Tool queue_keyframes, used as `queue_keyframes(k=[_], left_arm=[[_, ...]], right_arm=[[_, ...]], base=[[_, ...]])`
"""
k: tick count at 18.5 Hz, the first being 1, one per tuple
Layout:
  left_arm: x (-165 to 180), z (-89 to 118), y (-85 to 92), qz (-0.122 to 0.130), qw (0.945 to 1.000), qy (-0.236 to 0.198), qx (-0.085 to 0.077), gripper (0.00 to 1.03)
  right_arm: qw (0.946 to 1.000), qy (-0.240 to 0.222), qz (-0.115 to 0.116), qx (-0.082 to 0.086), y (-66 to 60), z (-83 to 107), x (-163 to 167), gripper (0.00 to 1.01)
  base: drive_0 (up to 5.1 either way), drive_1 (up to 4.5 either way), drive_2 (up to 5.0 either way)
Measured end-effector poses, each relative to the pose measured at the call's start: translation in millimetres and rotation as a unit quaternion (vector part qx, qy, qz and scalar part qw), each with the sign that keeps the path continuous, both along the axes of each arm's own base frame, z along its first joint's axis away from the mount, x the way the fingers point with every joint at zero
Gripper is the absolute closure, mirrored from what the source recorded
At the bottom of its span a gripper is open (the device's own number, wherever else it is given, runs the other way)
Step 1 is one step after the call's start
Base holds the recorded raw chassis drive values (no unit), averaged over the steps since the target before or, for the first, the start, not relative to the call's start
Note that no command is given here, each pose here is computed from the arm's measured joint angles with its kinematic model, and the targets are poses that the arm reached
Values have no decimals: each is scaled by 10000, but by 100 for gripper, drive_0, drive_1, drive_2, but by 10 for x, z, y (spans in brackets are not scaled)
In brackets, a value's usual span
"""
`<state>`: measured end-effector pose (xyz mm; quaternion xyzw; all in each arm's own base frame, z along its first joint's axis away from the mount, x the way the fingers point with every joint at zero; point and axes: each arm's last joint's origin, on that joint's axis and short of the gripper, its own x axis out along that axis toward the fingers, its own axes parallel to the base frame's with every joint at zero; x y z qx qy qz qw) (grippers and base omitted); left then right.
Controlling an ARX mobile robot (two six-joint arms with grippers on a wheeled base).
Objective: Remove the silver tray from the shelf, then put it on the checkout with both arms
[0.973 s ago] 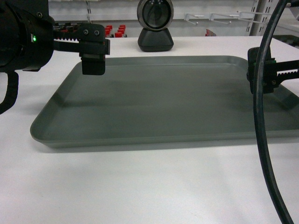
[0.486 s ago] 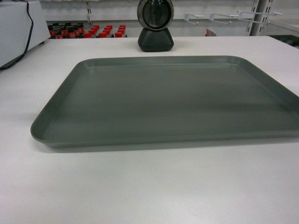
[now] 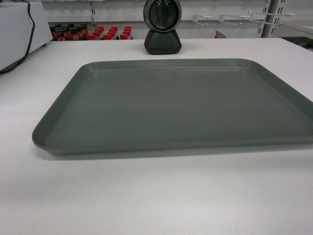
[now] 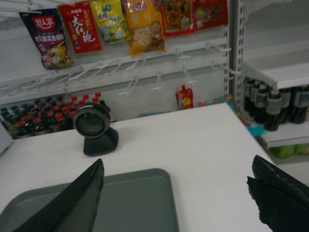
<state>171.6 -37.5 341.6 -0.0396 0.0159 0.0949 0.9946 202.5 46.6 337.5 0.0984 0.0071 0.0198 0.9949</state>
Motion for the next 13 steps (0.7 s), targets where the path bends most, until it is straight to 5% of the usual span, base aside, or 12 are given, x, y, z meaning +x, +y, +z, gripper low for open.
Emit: queue_keyframes(k=[2, 4, 6, 10, 11, 13], left_arm=[[-85, -94, 98, -421, 9986, -301, 146, 19], [-215, -414, 170, -830, 9958, -263, 265, 39], [-232, -481, 176, -891, 9953, -263, 286, 45], [-336, -964, 260, -915, 9952, -121, 309, 87], [-367, -1027, 287, -937, 9950, -160, 308, 98], [-420, -1164, 387, -843, 9957, -186, 327, 101]], right_arm=[[9982, -248, -149, -528, -82, -225, -204, 26], [9962, -44, -256, -833, -184, -566, -362, 48], [9960, -25, -258, -854, -193, -607, -380, 52], [9953, -116, -243, -930, -310, -961, -558, 94], [9953, -79, -220, -944, -328, -1053, -589, 99], [9952, -54, -204, -955, -366, -1194, -652, 99]], base=[[0, 0, 0], [0, 0, 0], [0, 0, 0], [0, 0, 0], [0, 0, 0], [0, 0, 0]])
